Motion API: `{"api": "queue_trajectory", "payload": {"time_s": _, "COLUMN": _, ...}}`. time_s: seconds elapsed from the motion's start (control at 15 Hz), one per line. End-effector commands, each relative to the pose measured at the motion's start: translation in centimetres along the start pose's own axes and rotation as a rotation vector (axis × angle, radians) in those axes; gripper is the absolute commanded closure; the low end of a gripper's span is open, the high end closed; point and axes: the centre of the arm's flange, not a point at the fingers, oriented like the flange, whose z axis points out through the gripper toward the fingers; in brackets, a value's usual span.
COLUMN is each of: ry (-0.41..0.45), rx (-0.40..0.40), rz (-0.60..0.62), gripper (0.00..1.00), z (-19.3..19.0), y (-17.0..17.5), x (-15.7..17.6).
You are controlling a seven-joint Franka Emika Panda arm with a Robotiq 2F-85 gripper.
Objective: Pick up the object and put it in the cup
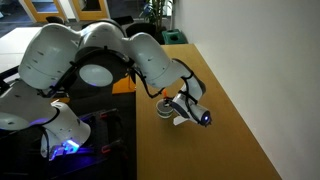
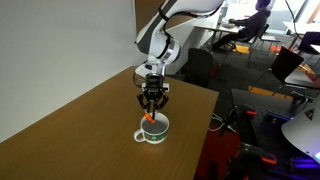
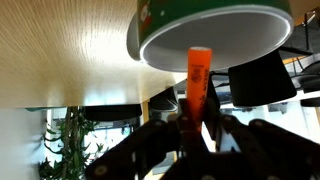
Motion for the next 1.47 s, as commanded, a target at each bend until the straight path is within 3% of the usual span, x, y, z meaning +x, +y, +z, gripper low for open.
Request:
{"api": "queue_trajectory", "payload": {"time_s": 0.0, "ry": -0.018, "rx": -0.007, "rz": 0.031, "gripper": 0.8, "z": -0.2, "y": 0.6, "x": -0.8}}
{"api": "queue_trajectory", "payload": {"time_s": 0.07, "ry": -0.026, "rx": -0.011, "rz": 0.03, "gripper": 0.55, "z": -0.2, "y": 0.6, "x": -0.8}}
{"api": "queue_trajectory", "payload": {"time_s": 0.2, "ry": -0.039, "rx": -0.009, "rz": 0.028, "gripper": 0.5, "z": -0.2, "y": 0.5, "x": -0.4}}
{"api": "queue_trajectory", "payload": {"time_s": 0.67, "ry": -0.157, "rx": -0.077, "rz": -0.018, "gripper": 0.01, "z": -0.6, "y": -0.7, "x": 5.8}}
{"api": "queue_trajectory", "payload": {"time_s": 1.27, "ry": -0.302, "rx": -0.214, "rz": -0.03, "gripper": 0.0, "z": -3.2, "y": -3.1, "x": 13.2}}
{"api": "queue_trajectory", "payload": {"time_s": 1.33, "ry": -0.303, "rx": -0.221, "rz": -0.028, "gripper": 0.0, "z": -3.4, "y": -3.4, "x": 13.6}}
{"api": "queue_trajectory", "payload": {"time_s": 1.4, "ry": -0.276, "rx": -0.184, "rz": -0.047, "gripper": 0.0, "z": -3.2, "y": -1.5, "x": 11.6}}
